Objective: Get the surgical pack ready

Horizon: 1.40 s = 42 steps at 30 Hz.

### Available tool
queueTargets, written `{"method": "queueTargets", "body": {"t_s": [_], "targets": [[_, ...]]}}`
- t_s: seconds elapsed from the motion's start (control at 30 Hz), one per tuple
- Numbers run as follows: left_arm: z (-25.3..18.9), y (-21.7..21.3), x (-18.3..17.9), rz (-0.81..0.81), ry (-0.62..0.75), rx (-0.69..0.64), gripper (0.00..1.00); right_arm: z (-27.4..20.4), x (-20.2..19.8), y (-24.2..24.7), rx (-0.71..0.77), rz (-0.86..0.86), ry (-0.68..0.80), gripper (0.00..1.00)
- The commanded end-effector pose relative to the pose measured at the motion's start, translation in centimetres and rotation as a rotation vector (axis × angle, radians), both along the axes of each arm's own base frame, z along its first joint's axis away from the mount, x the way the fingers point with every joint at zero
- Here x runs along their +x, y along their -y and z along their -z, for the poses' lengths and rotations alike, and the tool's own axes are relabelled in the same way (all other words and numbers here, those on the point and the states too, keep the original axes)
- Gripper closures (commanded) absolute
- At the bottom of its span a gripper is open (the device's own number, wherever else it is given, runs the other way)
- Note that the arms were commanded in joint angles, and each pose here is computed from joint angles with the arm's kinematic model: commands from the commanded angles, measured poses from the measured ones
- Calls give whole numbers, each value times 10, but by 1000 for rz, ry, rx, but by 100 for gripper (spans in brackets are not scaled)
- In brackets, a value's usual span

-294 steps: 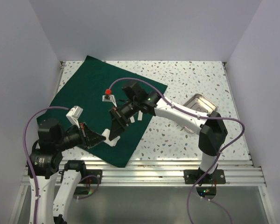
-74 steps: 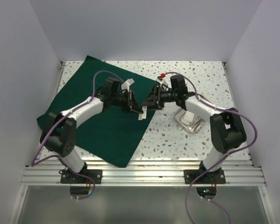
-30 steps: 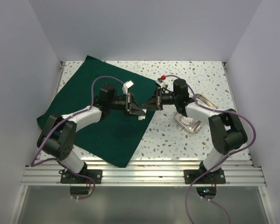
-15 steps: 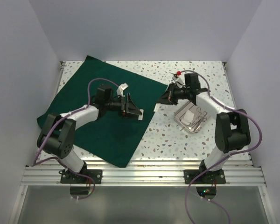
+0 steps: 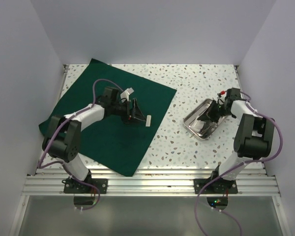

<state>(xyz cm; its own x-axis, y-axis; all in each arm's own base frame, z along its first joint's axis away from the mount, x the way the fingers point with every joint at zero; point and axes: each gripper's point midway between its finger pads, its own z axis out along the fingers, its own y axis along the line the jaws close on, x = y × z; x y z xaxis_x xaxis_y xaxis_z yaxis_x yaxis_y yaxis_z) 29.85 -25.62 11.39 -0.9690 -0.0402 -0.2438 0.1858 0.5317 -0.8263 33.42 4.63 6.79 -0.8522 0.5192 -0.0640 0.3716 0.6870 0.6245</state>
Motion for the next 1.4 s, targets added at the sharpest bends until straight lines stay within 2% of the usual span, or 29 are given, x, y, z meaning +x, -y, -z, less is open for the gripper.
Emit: {"method": "queueTargets", "body": {"t_s": [0.0, 0.2, 0.37, 0.53, 0.7, 0.77, 0.87, 0.93, 1.1, 1.27, 1.37], "targets": [[1, -1, 4, 18, 32, 16, 26, 13, 0, 1, -2, -35, -6, 100], [-1, 0, 12, 14, 40, 32, 26, 22, 17, 0, 27, -22, 5, 100], [-1, 1, 14, 11, 38, 30, 26, 30, 23, 13, -45, -32, -18, 94], [9, -7, 18, -13, 43, 129, 26, 22, 18, 22, -120, -39, -27, 73], [19, -5, 23, -24, 27, 205, 26, 9, 8, 27, -166, -29, -50, 69], [21, -7, 30, -47, 38, 280, 27, 0, 7, 34, -206, -14, -52, 67], [29, -7, 39, -57, 37, 375, 29, -22, 5, 45, -286, 3, -48, 62], [26, 0, 44, -48, 68, 389, 29, -38, 3, 50, -341, 3, -39, 56], [35, 8, 47, -28, 52, 377, 35, -72, 9, 6, -299, -106, 59, 46], [46, 19, 46, -1, 36, 314, 42, -86, 0, -50, -206, -220, 135, 44], [47, 22, 51, -7, 45, 306, 43, -83, -2, -86, -149, -293, 181, 44]]}}
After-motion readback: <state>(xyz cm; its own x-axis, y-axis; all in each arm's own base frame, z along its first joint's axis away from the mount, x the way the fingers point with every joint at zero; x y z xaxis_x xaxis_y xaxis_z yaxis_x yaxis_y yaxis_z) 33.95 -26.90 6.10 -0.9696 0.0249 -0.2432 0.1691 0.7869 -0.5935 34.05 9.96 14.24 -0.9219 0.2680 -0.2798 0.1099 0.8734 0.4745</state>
